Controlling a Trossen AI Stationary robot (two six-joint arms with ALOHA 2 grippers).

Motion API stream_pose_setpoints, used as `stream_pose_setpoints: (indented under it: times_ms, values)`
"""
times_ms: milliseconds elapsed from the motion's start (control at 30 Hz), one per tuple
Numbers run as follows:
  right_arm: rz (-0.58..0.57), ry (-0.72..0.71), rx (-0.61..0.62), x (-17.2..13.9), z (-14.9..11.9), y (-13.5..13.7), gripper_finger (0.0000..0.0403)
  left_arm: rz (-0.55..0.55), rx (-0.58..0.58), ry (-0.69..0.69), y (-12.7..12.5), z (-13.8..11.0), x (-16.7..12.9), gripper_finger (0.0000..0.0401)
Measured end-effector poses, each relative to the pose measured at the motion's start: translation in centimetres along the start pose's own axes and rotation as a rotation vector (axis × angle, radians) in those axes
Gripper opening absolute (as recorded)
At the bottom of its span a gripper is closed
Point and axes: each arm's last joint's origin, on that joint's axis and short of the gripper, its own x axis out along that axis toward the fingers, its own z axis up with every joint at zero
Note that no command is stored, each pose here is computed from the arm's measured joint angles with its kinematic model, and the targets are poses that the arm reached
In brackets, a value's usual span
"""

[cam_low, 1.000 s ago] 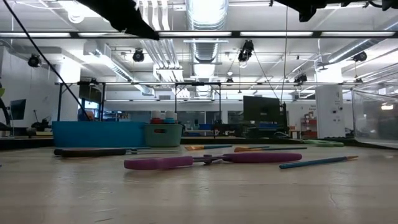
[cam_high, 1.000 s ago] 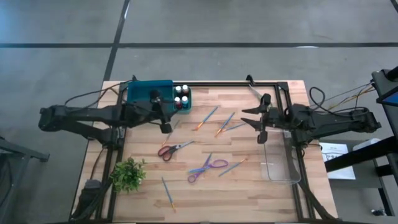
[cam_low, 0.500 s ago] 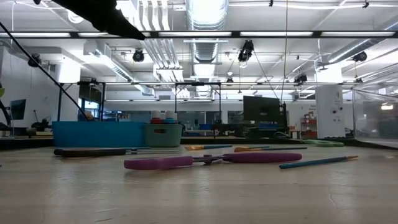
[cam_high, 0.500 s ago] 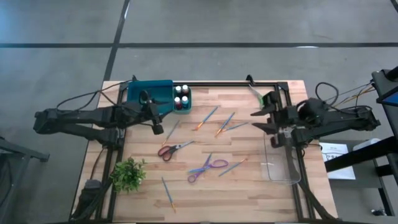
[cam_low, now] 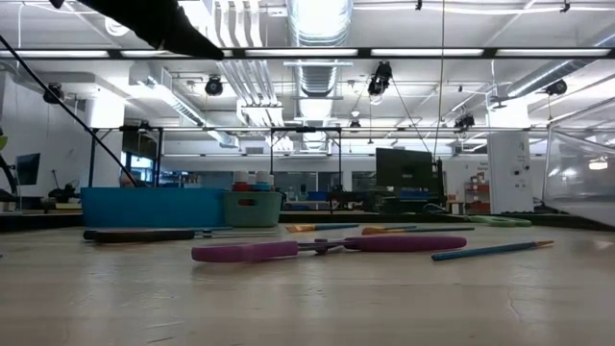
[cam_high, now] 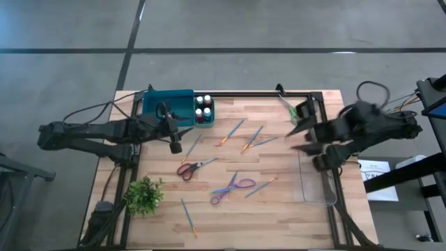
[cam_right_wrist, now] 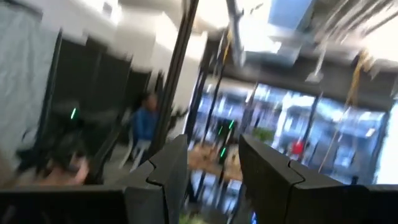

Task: Pick & Place Paint Supplies
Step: Put the violet scissors into the transparent bin

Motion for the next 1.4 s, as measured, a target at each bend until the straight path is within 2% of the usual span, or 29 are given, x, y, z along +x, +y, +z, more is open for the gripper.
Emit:
stream_pose_setpoints:
  times_ms: [133, 300, 433, 567, 700, 900, 1167, 1400]
  values:
    - [-0.010, 0.136, -0.007, 2.4, -1.3, 0.8, 0.0143, -0.022, 0.002, -0.010, -0.4, 0.1, -0.2, 0.0173]
    - [-0.029, 0.085, -0.061, 3.0, 2.9, 0.9, 0.0143, -0.046, 0.011, -0.022, -0.8, 0.3, -0.3, 0.0173]
    - [-0.025, 0.157, -0.064, 3.6, 3.5, 0.8, 0.0143, -0.053, 0.013, -0.025, -0.9, 0.3, -0.4, 0.0173]
    - [-0.150, 0.337, -0.074, 4.4, 0.8, 0.9, 0.0143, -0.058, 0.009, -0.027, -1.0, 0.3, -0.4, 0.0173]
    - [-0.254, 0.459, -0.103, 4.9, -2.2, 1.1, 0.0143, -0.063, 0.010, -0.029, -1.2, 0.4, -0.5, 0.0173]
    - [-0.364, 0.534, -0.095, 4.5, -4.5, 1.3, 0.0143, -0.066, 0.011, -0.030, -1.2, 0.4, -0.5, 0.0173]
    - [-0.389, 0.585, -0.038, 3.2, -7.0, 1.8, 0.0143, -0.067, 0.011, -0.031, -1.2, 0.4, -0.5, 0.0173]
    - [-0.385, 0.625, 0.031, 3.3, -8.7, 2.2, 0.0143, -0.071, 0.000, -0.050, -1.2, 0.6, -0.5, 0.0173]
